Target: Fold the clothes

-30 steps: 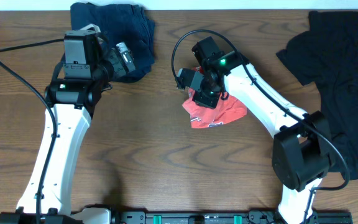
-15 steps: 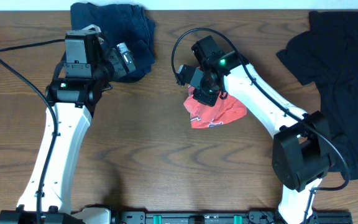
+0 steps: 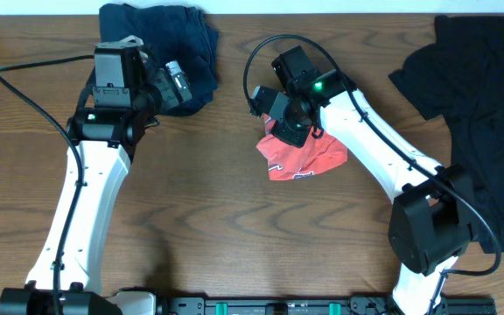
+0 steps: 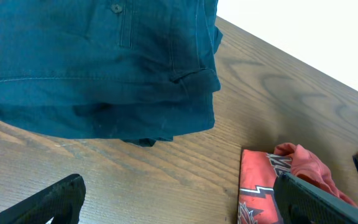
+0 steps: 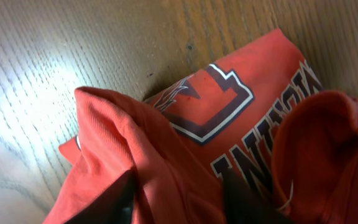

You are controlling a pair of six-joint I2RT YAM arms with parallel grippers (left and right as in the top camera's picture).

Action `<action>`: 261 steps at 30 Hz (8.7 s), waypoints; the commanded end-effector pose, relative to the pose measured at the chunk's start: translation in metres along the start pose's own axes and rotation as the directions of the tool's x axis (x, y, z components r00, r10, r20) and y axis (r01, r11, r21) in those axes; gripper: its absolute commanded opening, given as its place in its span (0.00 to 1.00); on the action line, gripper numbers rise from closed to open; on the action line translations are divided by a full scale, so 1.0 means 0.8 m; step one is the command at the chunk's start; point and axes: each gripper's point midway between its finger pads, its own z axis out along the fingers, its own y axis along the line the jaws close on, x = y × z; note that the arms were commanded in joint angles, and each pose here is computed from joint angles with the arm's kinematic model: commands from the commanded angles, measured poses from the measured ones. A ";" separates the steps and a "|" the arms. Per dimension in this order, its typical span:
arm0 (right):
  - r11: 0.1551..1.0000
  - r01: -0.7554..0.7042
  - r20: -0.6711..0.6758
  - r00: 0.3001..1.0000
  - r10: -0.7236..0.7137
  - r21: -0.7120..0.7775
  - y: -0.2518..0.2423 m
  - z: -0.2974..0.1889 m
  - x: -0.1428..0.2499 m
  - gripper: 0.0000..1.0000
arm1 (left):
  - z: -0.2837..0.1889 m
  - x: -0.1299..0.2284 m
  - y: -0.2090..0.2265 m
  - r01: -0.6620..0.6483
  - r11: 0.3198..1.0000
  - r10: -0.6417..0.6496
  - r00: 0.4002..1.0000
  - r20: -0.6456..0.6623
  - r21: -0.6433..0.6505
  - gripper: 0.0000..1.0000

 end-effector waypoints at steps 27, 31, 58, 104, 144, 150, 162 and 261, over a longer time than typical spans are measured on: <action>0.773 -0.634 -0.112 0.767 0.632 0.018 -0.061 -0.097 0.138 0.01 | 0.004 0.007 0.007 -0.013 1.000 0.012 1.000 -0.024 -0.024 0.98; 0.688 -0.725 -0.191 0.672 0.715 0.025 -0.053 -0.085 0.178 0.01 | 0.004 0.007 0.007 -0.013 1.000 0.012 1.000 -0.024 -0.024 0.98; 0.681 -0.730 0.024 0.681 0.732 -0.062 -0.063 -0.085 0.082 0.51 | 0.019 0.008 0.010 -0.012 1.000 0.011 0.999 -0.034 -0.029 0.98; 0.784 -0.621 -0.049 0.782 0.621 0.020 -0.085 -0.088 0.095 0.57 | 0.021 0.010 0.016 -0.012 0.998 0.010 0.999 -0.037 -0.055 0.98; 0.547 -0.792 0.024 0.574 0.819 0.271 -0.157 -0.044 0.220 0.13 | 0.025 0.023 0.024 -0.009 0.997 0.003 0.997 -0.079 -0.077 0.98; 0.528 -0.842 0.042 0.535 0.844 0.111 -0.158 -0.048 0.228 0.72 | 0.025 0.023 0.024 -0.009 0.997 0.003 0.997 -0.079 -0.077 0.98; 0.605 -0.796 0.102 0.601 0.793 -0.008 -0.127 -0.125 0.165 0.66 | 0.025 0.023 0.024 -0.010 0.997 0.004 0.997 -0.079 -0.077 0.98; 0.279 -0.958 0.414 0.279 0.867 0.062 -0.252 -0.234 0.238 0.93 | 0.263 0.206 -0.101 -0.792 0.609 0.791 0.601 -0.114 0.053 0.99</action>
